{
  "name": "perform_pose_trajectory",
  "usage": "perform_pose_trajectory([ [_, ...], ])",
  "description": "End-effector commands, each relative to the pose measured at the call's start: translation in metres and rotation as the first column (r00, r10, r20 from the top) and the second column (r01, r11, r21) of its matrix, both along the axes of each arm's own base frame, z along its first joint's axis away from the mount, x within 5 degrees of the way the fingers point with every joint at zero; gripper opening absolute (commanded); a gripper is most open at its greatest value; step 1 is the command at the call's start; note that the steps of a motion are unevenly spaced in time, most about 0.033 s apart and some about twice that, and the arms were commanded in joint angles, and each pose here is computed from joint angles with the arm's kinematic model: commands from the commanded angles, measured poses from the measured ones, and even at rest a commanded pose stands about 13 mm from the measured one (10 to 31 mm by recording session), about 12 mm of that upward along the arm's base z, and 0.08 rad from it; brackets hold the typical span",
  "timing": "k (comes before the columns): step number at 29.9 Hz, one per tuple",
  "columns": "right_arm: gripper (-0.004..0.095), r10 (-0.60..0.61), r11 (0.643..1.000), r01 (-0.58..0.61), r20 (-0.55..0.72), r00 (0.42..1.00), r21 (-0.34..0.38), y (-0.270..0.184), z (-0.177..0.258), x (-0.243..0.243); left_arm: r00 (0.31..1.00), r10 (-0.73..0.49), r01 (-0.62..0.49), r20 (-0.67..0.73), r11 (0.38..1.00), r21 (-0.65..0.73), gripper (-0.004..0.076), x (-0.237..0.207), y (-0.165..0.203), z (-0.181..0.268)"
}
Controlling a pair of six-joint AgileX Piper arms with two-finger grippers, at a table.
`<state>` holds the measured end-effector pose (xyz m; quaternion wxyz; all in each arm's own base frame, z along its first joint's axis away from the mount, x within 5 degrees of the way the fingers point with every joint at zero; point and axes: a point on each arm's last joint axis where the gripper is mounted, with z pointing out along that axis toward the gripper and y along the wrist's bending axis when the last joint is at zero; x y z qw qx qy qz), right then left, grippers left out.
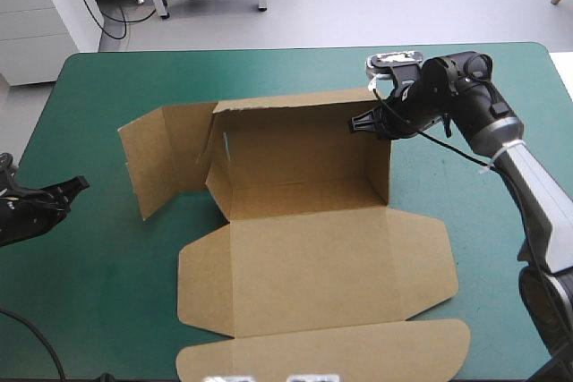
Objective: Fold the box
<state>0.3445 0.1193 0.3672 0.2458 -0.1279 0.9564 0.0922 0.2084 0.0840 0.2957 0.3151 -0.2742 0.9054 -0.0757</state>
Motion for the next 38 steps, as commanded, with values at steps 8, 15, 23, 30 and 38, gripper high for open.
perform_pose_trajectory([
  [8, -0.002, 0.01, 1.0, -0.009, -0.028, 1.0, 0.01, 0.002, -0.007, 0.014, 0.995, 0.018, -0.018, 0.093, 1.0, -0.006, 0.0011, 0.003, -0.004, 0.016],
  [15, -0.002, -0.012, 1.0, 0.012, 0.033, 0.999, -0.016, 0.005, -0.032, 0.042, 0.996, 0.001, 0.0, 0.092, 1.0, -0.009, 0.0011, 0.004, -0.007, 0.016],
  [23, -0.0013, -0.023, 1.0, 0.025, 0.153, 0.988, -0.012, 0.01, -0.05, 0.069, 0.995, 0.005, -0.005, 0.101, 1.0, 0.001, 0.0011, 0.005, -0.007, 0.016],
  [30, 0.0311, -0.027, 1.0, 0.028, 0.176, 0.984, 0.0, 0.013, -0.056, 0.076, 0.993, 0.01, -0.011, 0.115, 1.0, 0.008, 0.0011, 0.006, -0.006, 0.017],
  [38, 0.0878, -0.097, 0.995, 0.09, 0.191, 0.977, 0.041, 0.011, -0.024, 0.076, 0.994, 0.009, -0.01, 0.112, 1.0, 0.009, 0.0011, 0.005, -0.006, 0.017],
])
